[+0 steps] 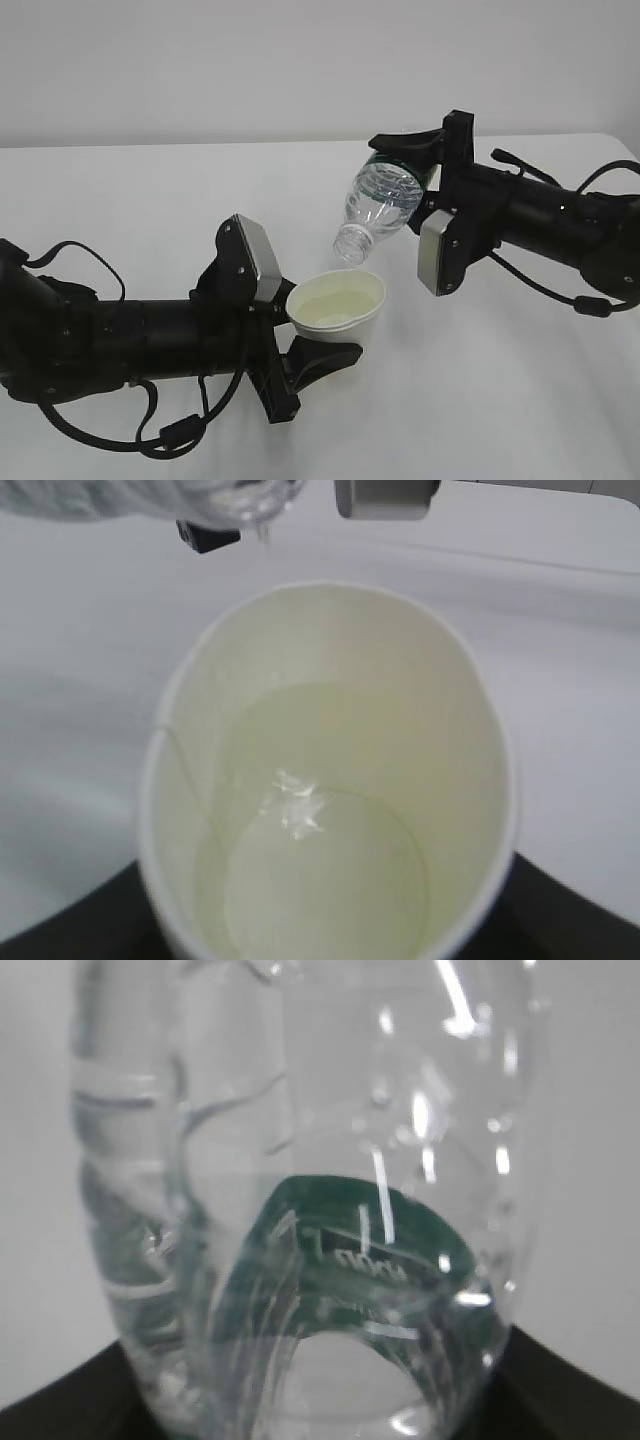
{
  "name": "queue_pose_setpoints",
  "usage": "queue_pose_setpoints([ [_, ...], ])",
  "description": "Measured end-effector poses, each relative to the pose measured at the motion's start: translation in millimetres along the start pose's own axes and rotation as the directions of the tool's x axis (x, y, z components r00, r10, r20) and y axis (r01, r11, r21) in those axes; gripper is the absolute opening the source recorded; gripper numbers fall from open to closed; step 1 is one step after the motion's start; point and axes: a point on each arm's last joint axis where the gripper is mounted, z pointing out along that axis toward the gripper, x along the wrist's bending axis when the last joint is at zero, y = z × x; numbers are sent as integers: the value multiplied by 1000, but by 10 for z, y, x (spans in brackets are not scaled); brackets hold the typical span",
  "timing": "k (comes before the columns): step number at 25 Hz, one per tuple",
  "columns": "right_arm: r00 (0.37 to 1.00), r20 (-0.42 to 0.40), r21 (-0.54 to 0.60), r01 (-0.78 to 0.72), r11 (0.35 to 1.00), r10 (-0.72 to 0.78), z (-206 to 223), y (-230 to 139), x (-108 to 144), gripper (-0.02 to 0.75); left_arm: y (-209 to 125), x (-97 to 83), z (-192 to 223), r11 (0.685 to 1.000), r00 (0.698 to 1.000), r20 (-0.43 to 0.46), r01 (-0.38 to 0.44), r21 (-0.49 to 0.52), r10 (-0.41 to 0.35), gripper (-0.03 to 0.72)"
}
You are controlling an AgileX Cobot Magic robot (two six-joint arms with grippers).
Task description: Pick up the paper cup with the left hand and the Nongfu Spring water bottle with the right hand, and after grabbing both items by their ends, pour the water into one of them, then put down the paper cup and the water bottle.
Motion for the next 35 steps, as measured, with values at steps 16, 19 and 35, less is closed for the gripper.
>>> queue_pose_setpoints([
  [16,991,11,19,-137,990,137,5,-22,-12,466,0,0,0,1000,1000,0,0,0,0,434],
  [19,986,12,20,-164,986,164,5,-24,-12,466,0,0,0,1000,1000,0,0,0,0,433],
  [35,951,40,56,-307,950,305,3,-64,-24,466,0,0,0,1000,1000,0,0,0,0,432],
])
